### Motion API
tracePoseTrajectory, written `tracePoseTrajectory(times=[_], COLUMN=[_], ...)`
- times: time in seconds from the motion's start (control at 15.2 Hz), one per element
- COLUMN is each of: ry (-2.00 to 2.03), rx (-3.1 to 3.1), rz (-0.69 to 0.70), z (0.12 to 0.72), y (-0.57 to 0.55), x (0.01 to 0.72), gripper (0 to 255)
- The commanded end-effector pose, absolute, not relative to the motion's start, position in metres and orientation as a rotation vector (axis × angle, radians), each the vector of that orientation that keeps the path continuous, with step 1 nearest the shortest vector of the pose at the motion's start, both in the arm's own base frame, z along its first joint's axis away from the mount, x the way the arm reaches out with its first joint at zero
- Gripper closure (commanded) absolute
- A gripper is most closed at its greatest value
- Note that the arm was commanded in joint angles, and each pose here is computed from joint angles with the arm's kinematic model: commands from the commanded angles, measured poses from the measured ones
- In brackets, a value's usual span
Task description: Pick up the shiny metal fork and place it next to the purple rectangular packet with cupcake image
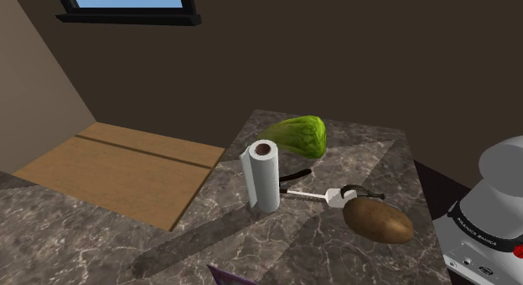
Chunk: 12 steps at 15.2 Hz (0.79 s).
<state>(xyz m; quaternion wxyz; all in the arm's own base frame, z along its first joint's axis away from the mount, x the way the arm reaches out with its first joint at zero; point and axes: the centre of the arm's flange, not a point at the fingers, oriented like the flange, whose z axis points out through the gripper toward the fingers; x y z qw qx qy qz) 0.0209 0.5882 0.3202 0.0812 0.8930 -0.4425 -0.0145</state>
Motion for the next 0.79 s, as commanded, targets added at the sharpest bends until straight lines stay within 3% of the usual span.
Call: tracePoseTrajectory(times=[0.0,0.4,0.46,0.73], ry=[-1.338,-1.338,-1.338,-1.339], rx=[2.688,2.688,2.688,2.688], rz=[-0.022,-0.022,-0.022,-0.022], z=[0.3119,0.3119,0.3110,0.3105], y=[0.5903,0.5903,0.5898,0.5902], x=[0.0241,0.0241,0.0248,0.0257], gripper=[255,255,0,0])
